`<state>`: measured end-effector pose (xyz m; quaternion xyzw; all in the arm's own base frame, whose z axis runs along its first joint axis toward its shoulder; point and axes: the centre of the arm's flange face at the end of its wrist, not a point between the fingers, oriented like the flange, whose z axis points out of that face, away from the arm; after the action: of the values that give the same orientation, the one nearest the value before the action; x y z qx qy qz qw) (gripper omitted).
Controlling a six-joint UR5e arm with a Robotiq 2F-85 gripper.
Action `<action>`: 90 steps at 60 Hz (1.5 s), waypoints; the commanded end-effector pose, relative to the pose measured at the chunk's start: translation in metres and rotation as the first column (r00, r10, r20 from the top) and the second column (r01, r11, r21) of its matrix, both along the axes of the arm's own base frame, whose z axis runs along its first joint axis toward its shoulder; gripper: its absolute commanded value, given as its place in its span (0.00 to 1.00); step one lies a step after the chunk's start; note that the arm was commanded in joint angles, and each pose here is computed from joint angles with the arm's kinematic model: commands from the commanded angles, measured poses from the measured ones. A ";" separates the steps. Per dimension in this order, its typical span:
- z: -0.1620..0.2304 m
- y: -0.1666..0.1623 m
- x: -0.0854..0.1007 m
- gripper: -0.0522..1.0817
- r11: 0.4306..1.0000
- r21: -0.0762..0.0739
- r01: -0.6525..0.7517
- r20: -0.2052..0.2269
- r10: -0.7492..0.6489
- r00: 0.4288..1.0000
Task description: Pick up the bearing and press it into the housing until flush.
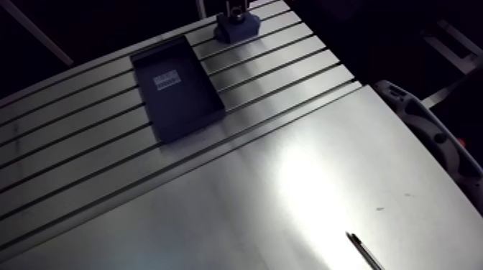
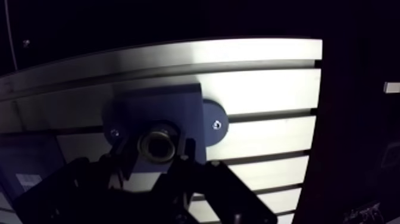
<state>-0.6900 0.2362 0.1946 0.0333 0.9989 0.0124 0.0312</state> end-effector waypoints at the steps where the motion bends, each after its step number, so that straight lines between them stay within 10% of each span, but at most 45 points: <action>1: -0.004 -0.001 -0.001 0.55 1.000 -0.002 -0.001 0.005 0.001 1.000; 90: -0.006 0.000 -0.001 0.55 1.000 -0.002 0.001 0.005 0.000 1.000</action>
<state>-0.6910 0.2364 0.1893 0.0333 0.9988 0.0116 0.0339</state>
